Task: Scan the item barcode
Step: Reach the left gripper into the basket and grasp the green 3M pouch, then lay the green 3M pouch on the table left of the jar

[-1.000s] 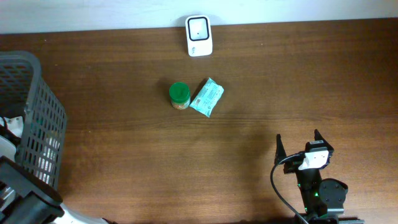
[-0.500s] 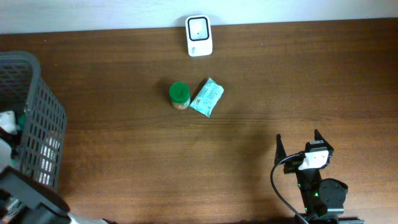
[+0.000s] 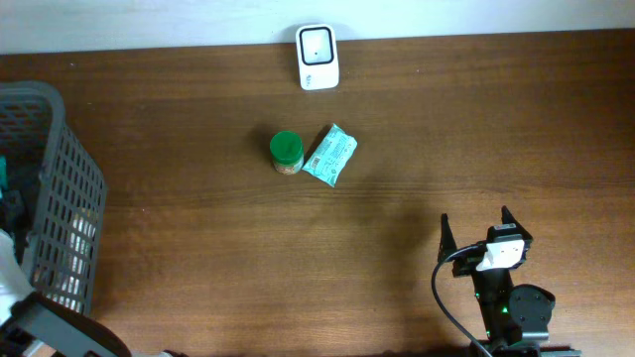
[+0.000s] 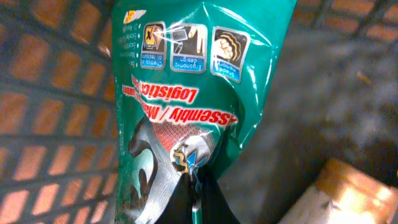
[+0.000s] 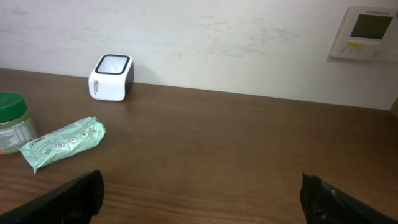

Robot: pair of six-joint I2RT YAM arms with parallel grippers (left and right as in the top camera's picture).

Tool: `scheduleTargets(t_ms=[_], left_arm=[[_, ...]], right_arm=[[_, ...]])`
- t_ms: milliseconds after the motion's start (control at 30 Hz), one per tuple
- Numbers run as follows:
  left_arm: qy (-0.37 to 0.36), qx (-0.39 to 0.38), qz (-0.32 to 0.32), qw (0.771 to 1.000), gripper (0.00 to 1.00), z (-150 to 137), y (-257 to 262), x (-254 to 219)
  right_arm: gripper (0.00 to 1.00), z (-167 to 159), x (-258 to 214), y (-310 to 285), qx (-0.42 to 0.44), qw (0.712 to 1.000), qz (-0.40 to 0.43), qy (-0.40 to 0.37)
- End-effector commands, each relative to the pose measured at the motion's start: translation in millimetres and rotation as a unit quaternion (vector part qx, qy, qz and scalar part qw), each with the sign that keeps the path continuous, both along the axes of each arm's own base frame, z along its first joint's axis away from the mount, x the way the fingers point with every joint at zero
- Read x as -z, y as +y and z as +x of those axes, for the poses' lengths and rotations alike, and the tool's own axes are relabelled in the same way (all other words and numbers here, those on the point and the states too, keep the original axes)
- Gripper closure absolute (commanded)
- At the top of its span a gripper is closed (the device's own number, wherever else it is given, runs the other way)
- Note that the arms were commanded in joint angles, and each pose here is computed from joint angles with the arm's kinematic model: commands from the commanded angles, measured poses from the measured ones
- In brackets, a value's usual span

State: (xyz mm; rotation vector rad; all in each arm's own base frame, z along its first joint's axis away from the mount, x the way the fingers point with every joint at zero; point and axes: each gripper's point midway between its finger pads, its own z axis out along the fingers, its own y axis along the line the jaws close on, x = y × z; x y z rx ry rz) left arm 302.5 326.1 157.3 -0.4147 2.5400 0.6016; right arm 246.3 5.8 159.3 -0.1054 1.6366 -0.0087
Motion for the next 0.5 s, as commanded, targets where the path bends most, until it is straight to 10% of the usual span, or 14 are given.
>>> scheduleTargets(t_ms=[0,467], left_arm=[[-0.072,0.019,0.064,0.995,1.00,13,-8,-69],[-0.344,0.134,0.247,0.896,1.00,28,-144,-300]], right_arm=[[0.02,0,2,2,-0.005,1.000,0.007,0.003],[0.02,0,2,2,-0.005,1.000,0.007,0.003]])
